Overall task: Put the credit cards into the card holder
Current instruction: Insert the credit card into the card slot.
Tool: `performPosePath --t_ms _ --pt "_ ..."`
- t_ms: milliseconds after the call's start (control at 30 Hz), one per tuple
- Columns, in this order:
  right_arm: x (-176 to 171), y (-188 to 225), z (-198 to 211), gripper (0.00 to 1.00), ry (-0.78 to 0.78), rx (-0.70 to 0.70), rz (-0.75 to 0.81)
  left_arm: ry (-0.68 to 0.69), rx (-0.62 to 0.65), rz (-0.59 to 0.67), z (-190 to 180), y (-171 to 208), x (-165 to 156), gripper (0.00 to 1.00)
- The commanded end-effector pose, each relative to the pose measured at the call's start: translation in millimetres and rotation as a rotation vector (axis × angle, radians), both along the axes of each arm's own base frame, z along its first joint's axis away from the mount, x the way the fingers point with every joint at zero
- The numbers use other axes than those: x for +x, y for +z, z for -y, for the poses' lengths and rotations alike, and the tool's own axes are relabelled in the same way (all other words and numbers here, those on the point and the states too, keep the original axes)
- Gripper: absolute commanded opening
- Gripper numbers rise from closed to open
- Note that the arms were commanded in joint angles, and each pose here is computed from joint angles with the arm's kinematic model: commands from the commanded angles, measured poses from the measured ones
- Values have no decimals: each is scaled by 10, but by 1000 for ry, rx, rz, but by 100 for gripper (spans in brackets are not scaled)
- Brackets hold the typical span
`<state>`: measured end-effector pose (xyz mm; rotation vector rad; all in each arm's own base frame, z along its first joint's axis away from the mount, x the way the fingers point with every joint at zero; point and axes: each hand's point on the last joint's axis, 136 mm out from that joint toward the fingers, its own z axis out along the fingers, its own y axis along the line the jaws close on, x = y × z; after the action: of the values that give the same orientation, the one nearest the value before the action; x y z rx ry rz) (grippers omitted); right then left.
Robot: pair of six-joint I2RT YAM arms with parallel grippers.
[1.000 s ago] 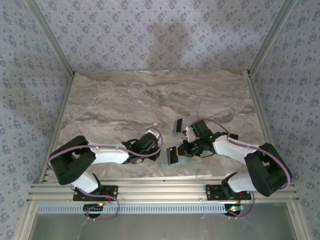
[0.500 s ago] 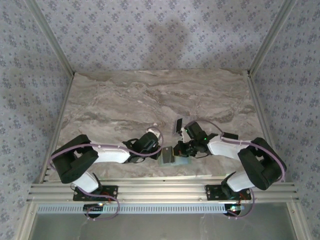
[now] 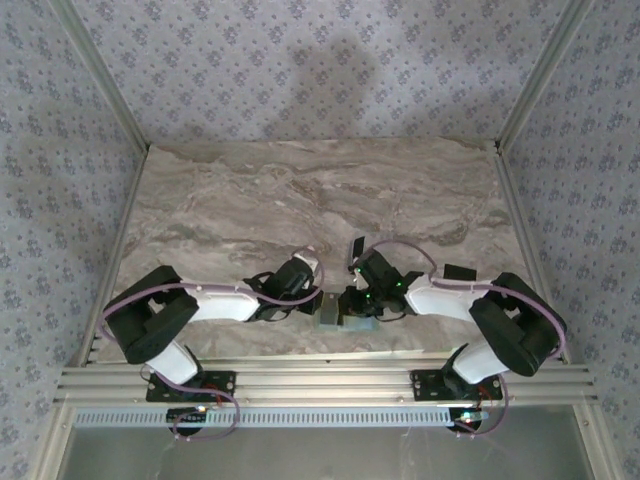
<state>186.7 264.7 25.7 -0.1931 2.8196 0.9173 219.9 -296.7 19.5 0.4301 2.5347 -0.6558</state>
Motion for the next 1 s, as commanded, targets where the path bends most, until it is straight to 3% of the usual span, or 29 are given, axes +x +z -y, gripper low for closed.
performPosePath --t_ms 0,133,267,500,967 --pt "157 103 72 31 -34 -75 109 14 56 -13 -75 -166 66 20" --pt "138 221 220 42 -29 -139 136 12 58 -10 -83 -175 68 20" --pt "153 391 346 46 -24 -193 180 13 54 -10 -88 -178 66 20" --pt "279 427 608 33 -28 -384 211 -1 39 -17 -56 -179 48 20" --pt "393 7 695 40 -36 -533 162 -13 20 -22 -19 -172 33 20"
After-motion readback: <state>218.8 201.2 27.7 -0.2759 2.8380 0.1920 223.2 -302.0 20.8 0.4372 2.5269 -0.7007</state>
